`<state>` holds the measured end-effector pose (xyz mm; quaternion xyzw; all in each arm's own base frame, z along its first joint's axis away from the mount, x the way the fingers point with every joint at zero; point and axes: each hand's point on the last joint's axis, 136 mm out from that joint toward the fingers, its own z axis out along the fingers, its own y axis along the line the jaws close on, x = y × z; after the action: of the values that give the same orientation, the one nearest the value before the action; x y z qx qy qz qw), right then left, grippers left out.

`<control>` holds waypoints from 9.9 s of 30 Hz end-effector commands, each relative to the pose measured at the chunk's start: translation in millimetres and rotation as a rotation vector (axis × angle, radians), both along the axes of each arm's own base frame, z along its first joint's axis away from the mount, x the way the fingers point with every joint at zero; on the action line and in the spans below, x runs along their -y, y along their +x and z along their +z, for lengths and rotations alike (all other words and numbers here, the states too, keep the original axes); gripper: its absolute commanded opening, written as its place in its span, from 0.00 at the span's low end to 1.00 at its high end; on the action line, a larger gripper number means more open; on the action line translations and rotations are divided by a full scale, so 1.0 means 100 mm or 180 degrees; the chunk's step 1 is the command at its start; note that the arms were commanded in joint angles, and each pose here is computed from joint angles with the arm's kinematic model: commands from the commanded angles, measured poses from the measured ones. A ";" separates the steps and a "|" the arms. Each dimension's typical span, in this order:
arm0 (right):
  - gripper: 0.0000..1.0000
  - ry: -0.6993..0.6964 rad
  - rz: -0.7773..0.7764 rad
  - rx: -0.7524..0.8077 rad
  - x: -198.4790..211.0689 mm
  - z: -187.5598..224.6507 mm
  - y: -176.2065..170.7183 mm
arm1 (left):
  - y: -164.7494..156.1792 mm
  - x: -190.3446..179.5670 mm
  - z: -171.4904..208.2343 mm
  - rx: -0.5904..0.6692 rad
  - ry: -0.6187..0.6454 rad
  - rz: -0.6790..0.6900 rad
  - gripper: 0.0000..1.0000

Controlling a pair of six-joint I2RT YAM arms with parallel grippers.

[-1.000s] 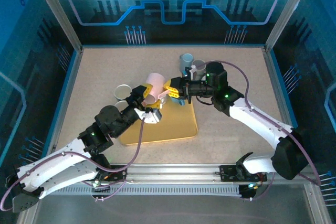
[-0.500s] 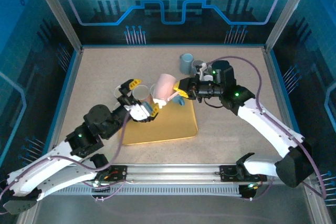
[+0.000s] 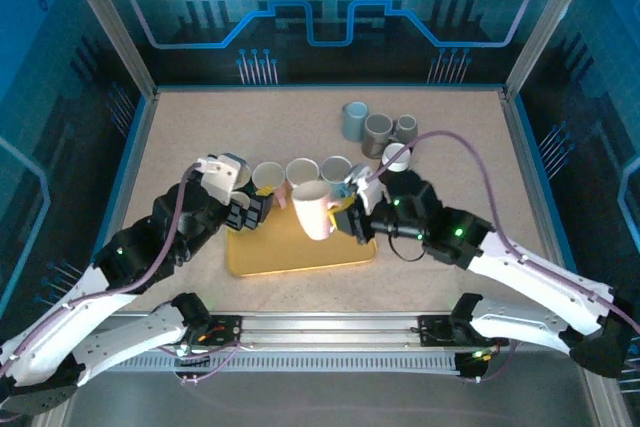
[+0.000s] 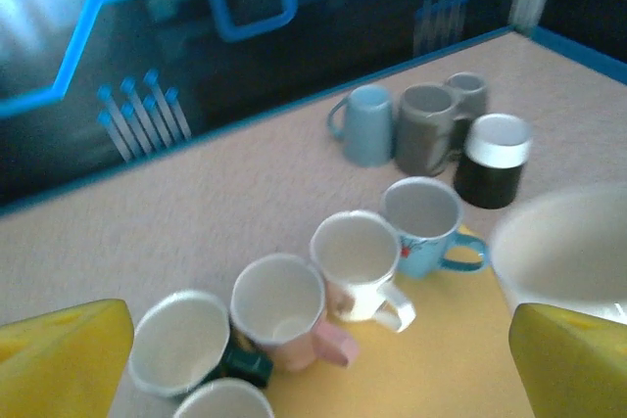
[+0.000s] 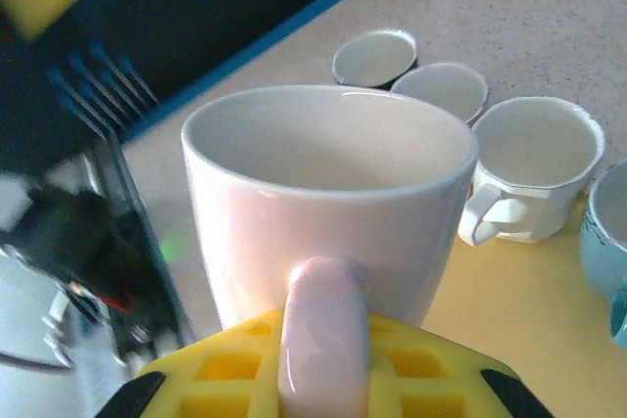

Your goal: Turn the mug right side up

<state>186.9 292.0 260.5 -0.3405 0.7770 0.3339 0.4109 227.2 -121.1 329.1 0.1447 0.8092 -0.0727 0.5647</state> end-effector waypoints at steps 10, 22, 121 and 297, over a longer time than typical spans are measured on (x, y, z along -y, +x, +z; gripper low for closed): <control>0.00 0.0072 0.0478 0.2006 -0.39 -0.16 -0.06 | -0.03 -0.52 -0.09 -0.0005 -0.0519 0.0777 0.99; 0.00 0.0664 0.0338 0.1920 -0.57 -0.45 0.14 | -0.04 -0.55 -0.18 0.0147 -0.0632 0.0783 0.99; 0.63 0.1136 0.0013 0.1317 -0.84 -0.69 0.67 | 0.09 -0.28 -0.45 -0.0187 -0.0607 0.0477 0.99; 0.56 0.1665 -0.0833 -0.3648 0.25 0.98 0.71 | 0.04 1.23 0.26 0.2991 0.2463 -0.2124 0.19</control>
<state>260.6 262.5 346.4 0.0944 0.8177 0.5640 0.0657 238.1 -246.1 314.3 0.6126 0.4196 0.0807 0.6649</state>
